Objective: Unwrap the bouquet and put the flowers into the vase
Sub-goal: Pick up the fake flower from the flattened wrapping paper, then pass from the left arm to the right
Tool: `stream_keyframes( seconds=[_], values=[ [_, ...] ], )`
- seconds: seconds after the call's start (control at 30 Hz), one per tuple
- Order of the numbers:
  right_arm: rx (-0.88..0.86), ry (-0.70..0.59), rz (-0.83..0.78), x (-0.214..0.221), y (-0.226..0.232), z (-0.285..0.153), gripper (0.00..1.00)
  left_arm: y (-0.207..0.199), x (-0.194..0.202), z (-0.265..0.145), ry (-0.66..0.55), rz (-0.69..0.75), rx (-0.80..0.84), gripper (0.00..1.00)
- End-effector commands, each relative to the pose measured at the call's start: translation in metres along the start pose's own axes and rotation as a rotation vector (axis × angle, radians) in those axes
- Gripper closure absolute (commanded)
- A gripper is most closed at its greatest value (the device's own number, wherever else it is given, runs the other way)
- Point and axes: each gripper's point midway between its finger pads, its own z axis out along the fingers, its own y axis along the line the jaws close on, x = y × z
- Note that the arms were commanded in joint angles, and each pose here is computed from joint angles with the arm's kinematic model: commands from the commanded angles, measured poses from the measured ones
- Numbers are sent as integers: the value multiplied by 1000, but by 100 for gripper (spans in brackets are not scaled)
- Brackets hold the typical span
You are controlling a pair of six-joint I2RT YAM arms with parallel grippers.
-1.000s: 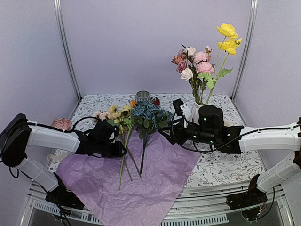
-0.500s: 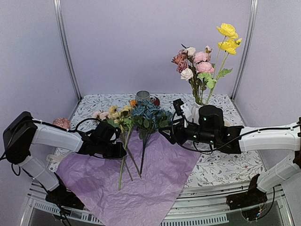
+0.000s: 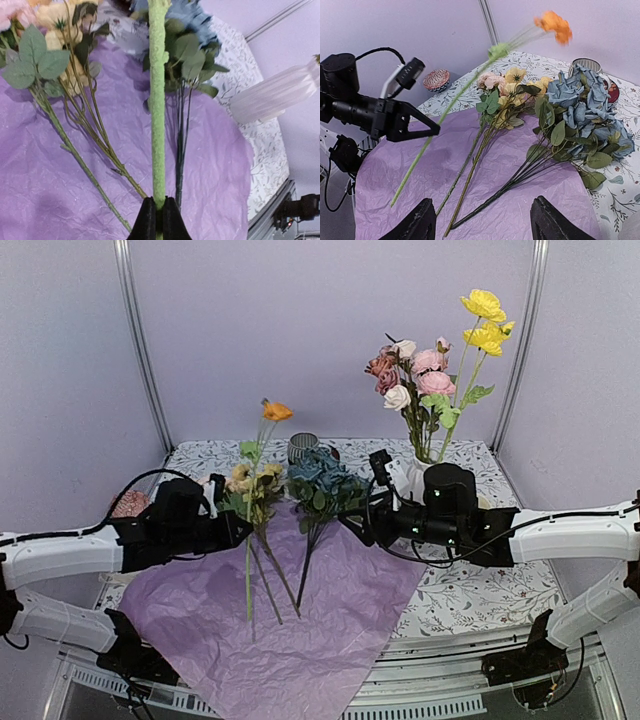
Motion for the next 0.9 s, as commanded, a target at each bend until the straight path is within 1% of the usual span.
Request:
stream_keyframes(
  seconds=[0.0,0.13,0.27,0.33,0.47,0.57,0.73,0.87],
  values=[
    [-6,-20,4,-6,4,-4,34,2,-29,-35,-189,-37,35,100],
    [-29,-21,8,-8,8,-3,34,0,-37,-63,-279,-46,93,100],
    [-74,-26,13,-16,18,-2,34,-9,-42,-84,-323,-23,156,100],
    [-108,-33,15,-22,26,-2,34,-23,-43,-95,-343,7,238,100],
    [-207,-54,20,-39,46,-6,34,-60,-46,-125,-412,96,472,100],
    [-288,-74,36,-51,62,-11,34,-81,-43,-143,-438,148,622,100],
    [-390,-91,73,-65,82,-13,34,-102,-36,-158,-458,195,759,100],
    [-429,-107,72,-72,96,-10,34,-116,-28,-160,-459,229,808,100]
  ],
)
